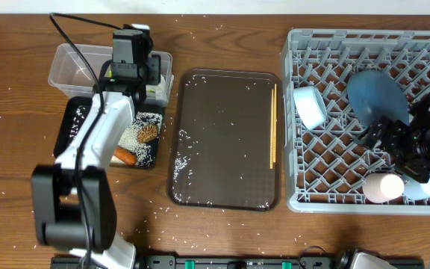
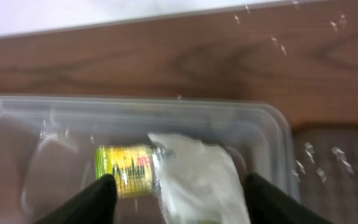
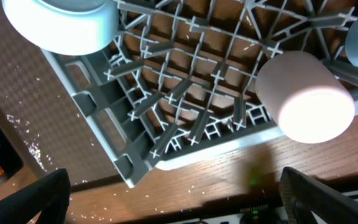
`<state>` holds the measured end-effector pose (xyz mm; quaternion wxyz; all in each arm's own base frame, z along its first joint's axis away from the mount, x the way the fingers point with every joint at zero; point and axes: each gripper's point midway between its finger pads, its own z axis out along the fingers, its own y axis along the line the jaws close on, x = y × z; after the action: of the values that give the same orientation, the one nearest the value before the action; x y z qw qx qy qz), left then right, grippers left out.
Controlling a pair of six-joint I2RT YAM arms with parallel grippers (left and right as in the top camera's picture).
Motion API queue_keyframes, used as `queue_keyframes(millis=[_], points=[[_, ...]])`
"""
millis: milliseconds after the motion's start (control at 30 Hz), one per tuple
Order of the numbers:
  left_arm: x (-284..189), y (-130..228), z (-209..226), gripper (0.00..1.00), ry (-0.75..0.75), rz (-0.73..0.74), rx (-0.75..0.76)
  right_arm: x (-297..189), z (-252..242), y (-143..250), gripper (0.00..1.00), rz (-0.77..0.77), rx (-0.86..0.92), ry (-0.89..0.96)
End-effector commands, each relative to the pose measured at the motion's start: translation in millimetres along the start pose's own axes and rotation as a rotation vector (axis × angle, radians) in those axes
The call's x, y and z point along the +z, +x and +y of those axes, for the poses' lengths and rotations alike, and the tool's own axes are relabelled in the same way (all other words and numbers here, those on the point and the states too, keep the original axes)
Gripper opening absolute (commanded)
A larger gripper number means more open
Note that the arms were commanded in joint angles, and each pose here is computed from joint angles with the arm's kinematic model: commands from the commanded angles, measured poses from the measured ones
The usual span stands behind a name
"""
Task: Sort waste into correct bins and load items into the dishwasher rack
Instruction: 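Drop the tissue into the clear plastic bin, left gripper, then reach the right gripper to the chopsticks and grasp one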
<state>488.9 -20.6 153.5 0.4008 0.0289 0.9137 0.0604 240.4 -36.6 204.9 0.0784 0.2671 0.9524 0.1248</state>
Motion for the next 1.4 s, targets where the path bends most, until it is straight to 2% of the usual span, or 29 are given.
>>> queue_keyframes(millis=[0, 167, 233, 300, 367, 533, 667, 800, 900, 967, 1000, 1033, 1100, 1267, 1367], points=[[-61.0, -27.9, -22.1, 0.70, 0.107, -0.081, 0.015, -2.8, 0.0, -3.0, 0.99, -0.016, -0.008, -0.003], [-129.3, -11.3, -90.2, 0.70, 0.444, -0.037, 0.078, -3.0, 1.8, -8.5, 0.99, -0.038, -0.019, -0.011], [-140.3, 4.7, -102.6, 0.70, 0.476, 0.019, 0.103, -3.1, 7.1, -8.7, 0.99, -0.038, -0.060, -0.040], [-146.3, 22.9, -110.0, 0.70, 0.492, 0.089, 0.124, -4.0, 26.6, -4.0, 0.94, -0.023, -0.163, -0.140], [-152.0, 41.6, -110.4, 0.70, 0.496, 0.165, 0.130, -5.7, 50.9, 5.6, 0.83, 0.001, -0.264, -0.249], [-184.2, 69.6, -95.3, 0.69, 0.484, 0.269, 0.112, 1.4, 102.6, 34.1, 0.70, 0.051, -0.463, -0.321], [-211.0, 67.6, -72.0, 0.70, 0.441, 0.253, -0.041, 17.8, 135.2, 44.1, 0.72, -0.014, -0.549, -0.196], [-232.4, 73.4, -40.9, 0.70, 0.373, 0.257, -0.214, 37.8, 165.1, 47.9, 0.79, -0.121, -0.490, -0.069], [-240.6, 89.0, -23.0, 0.82, 0.328, 0.304, -0.263, 64.3, 194.7, 62.8, 0.80, -0.096, -0.529, -0.074], [-242.7, 98.5, -16.5, 0.98, 0.307, 0.342, -0.285, 88.5, 196.0, 62.2, 0.82, -0.084, -0.506, -0.004], [-243.4, 102.5, -14.5, 0.98, 0.300, 0.359, -0.292, 100.7, 193.5, 58.7, 0.82, -0.082, -0.479, 0.039], [-243.4, 105.7, -13.7, 0.98, 0.296, 0.375, -0.296, 116.8, 191.0, 53.4, 0.81, -0.079, -0.441, 0.082], [-242.2, 107.4, -13.9, 0.98, 0.295, 0.387, -0.296, 140.4, 194.1, 47.3, 0.72, -0.068, -0.419, 0.104], [-240.1, 108.1, -14.2, 0.98, 0.294, 0.396, -0.297, 189.8, 204.7, 37.7, 0.70, -0.059, -0.419, 0.118], [-240.1, 108.1, -14.2, 0.98, 0.294, 0.396, -0.297, 209.3, 193.4, 27.6, 0.67, -0.091, -0.377, 0.198]])
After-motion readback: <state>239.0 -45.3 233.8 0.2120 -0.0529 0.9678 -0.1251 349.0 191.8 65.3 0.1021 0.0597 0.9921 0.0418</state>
